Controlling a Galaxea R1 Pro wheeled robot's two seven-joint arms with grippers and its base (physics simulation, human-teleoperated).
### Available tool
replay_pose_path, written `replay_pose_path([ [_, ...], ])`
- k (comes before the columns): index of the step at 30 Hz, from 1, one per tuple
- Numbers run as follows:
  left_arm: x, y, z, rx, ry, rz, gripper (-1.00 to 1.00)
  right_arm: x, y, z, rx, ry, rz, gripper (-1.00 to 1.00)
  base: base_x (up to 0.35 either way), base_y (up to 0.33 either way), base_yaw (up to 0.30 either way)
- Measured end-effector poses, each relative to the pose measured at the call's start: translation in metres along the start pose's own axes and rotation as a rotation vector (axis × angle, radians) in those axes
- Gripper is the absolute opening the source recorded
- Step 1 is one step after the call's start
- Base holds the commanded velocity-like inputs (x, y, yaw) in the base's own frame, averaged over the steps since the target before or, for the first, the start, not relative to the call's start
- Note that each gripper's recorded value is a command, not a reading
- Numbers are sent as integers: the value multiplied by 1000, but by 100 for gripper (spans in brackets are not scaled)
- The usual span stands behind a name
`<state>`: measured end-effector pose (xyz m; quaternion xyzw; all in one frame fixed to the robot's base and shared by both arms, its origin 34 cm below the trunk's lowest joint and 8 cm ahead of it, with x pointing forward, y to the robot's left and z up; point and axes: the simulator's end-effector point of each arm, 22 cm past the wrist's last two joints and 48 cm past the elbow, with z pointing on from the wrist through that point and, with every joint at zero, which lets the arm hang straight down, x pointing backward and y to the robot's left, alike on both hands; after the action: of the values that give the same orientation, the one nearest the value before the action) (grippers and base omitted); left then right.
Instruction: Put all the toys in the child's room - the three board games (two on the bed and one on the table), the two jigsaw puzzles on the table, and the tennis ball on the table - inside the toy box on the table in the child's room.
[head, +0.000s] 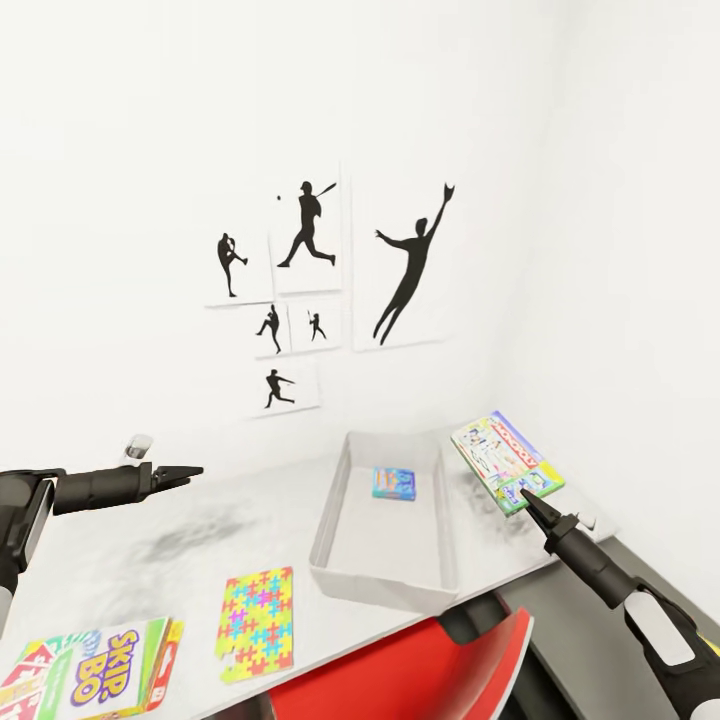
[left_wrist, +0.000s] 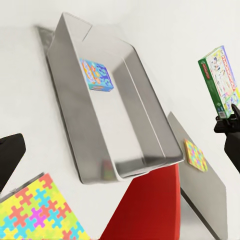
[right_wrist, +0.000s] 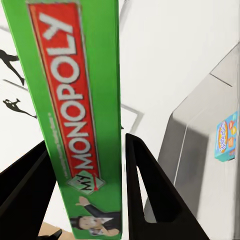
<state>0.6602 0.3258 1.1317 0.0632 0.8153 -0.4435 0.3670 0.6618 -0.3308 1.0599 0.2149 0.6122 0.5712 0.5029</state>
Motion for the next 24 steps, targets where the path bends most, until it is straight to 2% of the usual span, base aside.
replay_pose_path([
  [18, 0, 0, 0, 0, 0, 0, 100, 5, 0, 3, 4, 18, -1, -100, 29, -4, 0],
  [21, 0, 0, 0, 0, 0, 0, 100, 12, 0, 5, 8, 43, -14, -100, 0, 0, 0],
  [24, 0, 0, 1, 1, 1, 0, 100, 38, 6, 21, 17, 127, -57, -100, 0, 0, 0],
])
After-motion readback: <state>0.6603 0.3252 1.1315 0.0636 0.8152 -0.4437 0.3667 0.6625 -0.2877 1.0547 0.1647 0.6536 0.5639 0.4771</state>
